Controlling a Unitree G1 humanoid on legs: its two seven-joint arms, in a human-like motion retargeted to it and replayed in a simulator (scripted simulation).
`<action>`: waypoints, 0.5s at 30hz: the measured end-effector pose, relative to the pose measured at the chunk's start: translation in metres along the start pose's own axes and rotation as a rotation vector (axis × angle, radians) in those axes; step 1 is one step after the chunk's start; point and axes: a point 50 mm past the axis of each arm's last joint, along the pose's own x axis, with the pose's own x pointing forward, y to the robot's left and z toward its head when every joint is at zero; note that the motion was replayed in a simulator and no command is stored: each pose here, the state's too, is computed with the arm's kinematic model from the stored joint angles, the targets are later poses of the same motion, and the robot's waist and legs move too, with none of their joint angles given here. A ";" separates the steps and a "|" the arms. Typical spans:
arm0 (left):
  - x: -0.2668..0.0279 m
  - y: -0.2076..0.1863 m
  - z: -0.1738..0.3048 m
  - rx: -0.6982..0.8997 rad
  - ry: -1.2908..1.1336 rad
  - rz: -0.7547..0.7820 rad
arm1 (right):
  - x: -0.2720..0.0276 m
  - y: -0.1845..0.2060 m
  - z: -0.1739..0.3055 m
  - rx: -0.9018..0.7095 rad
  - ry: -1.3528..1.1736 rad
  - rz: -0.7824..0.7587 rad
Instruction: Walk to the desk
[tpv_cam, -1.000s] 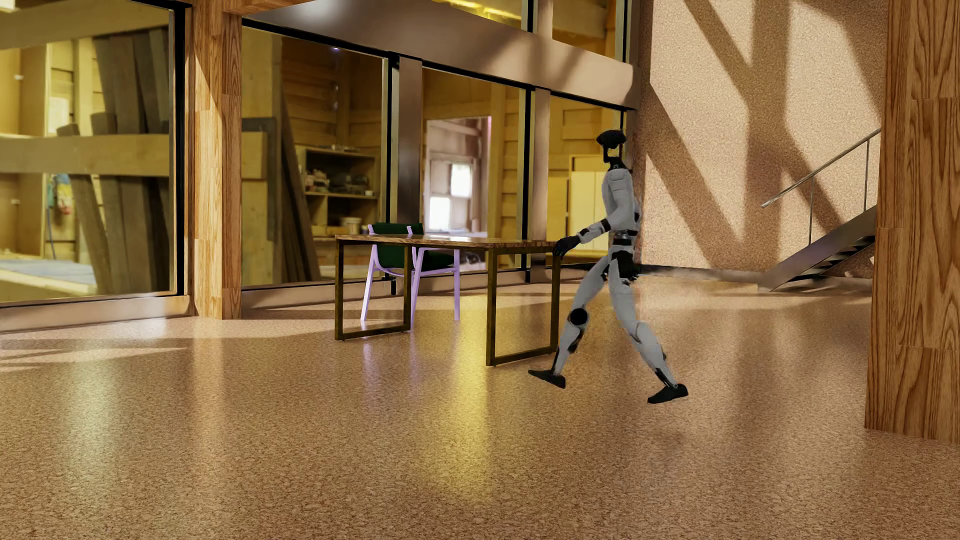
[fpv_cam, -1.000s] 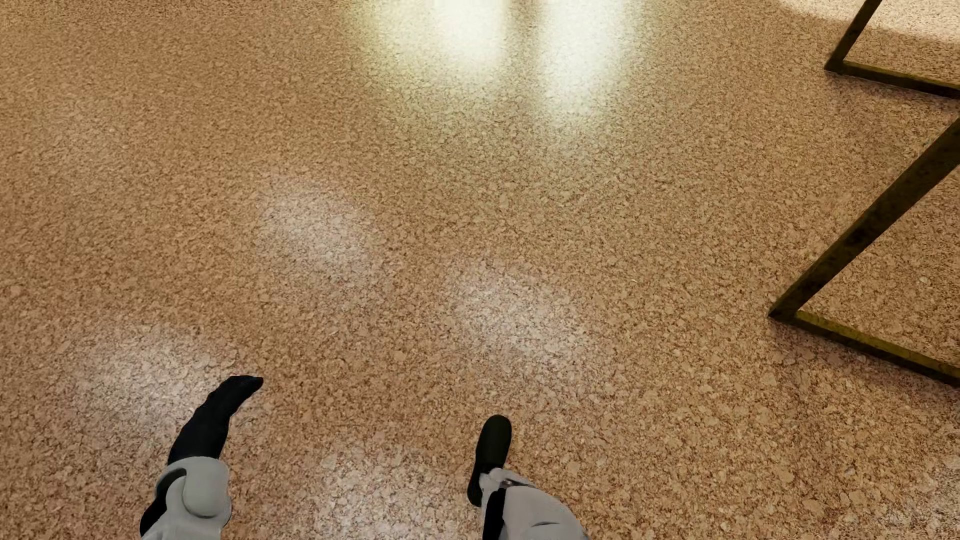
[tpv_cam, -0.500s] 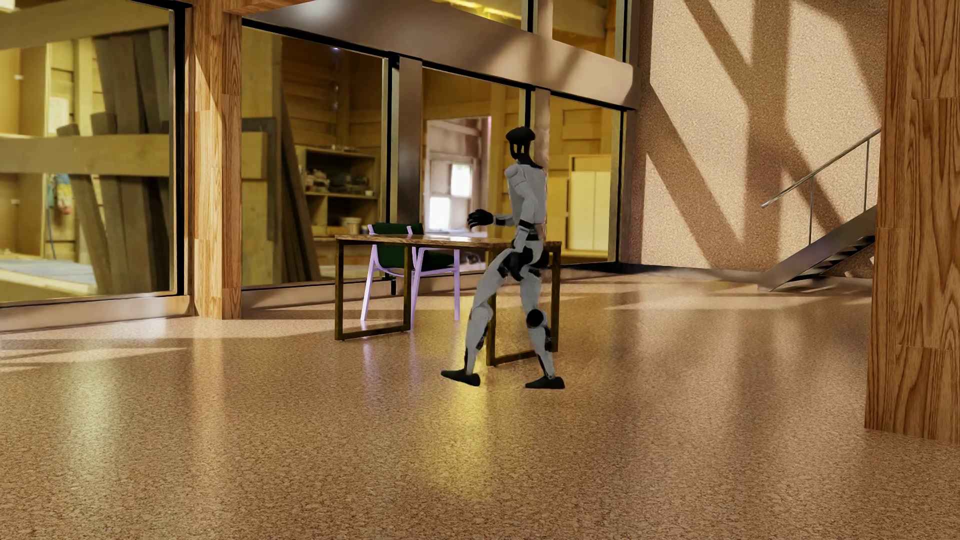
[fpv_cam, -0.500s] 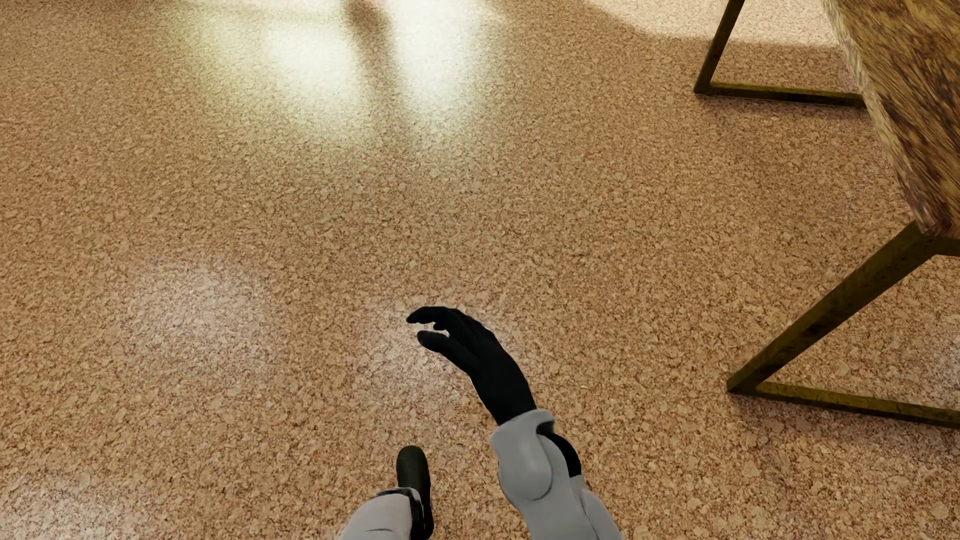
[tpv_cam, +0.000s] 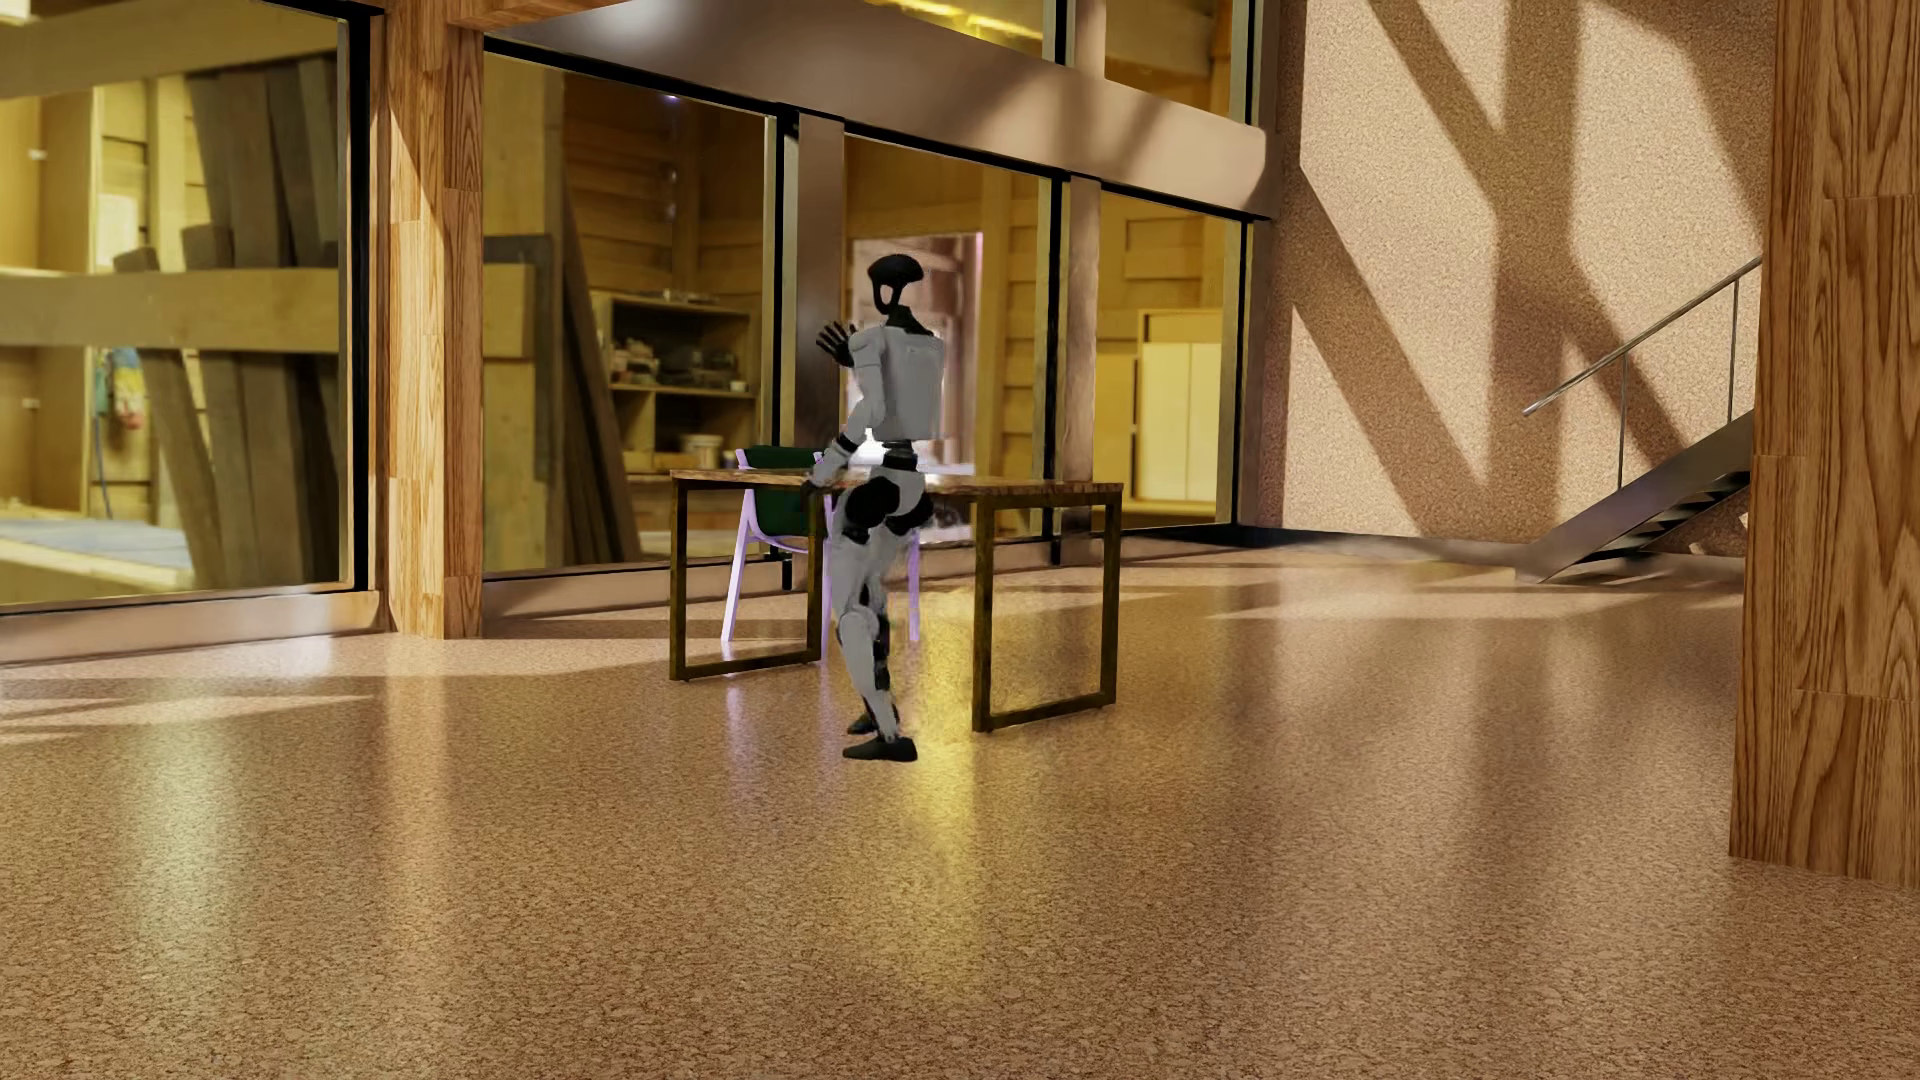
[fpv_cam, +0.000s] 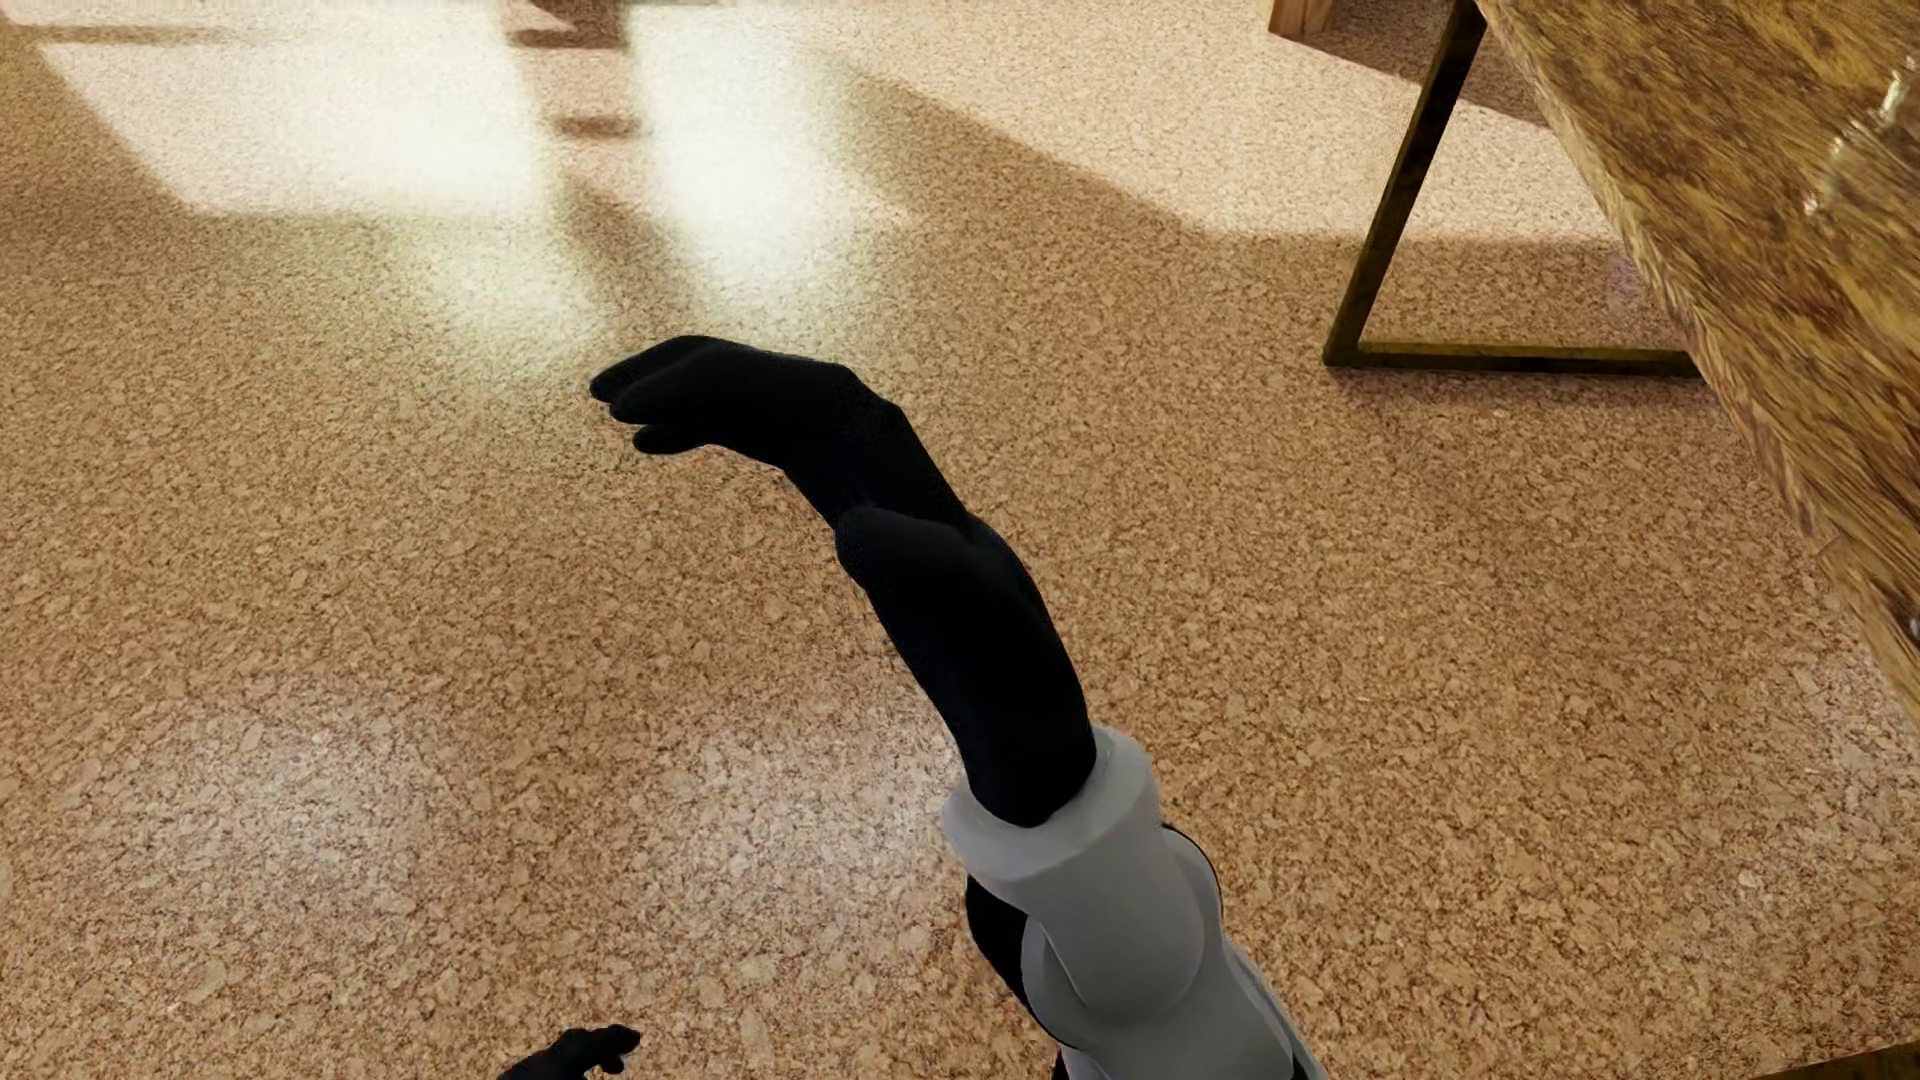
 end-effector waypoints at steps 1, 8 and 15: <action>0.004 0.016 0.013 0.006 -0.054 0.044 | -0.002 -0.002 -0.001 -0.022 0.008 0.000; -0.010 0.031 0.011 -0.211 -0.083 0.203 | -0.063 -0.026 -0.056 -0.675 0.439 0.023; -0.037 -0.084 -0.049 0.063 0.176 -0.345 | -0.245 -0.030 -0.160 -1.165 1.381 1.011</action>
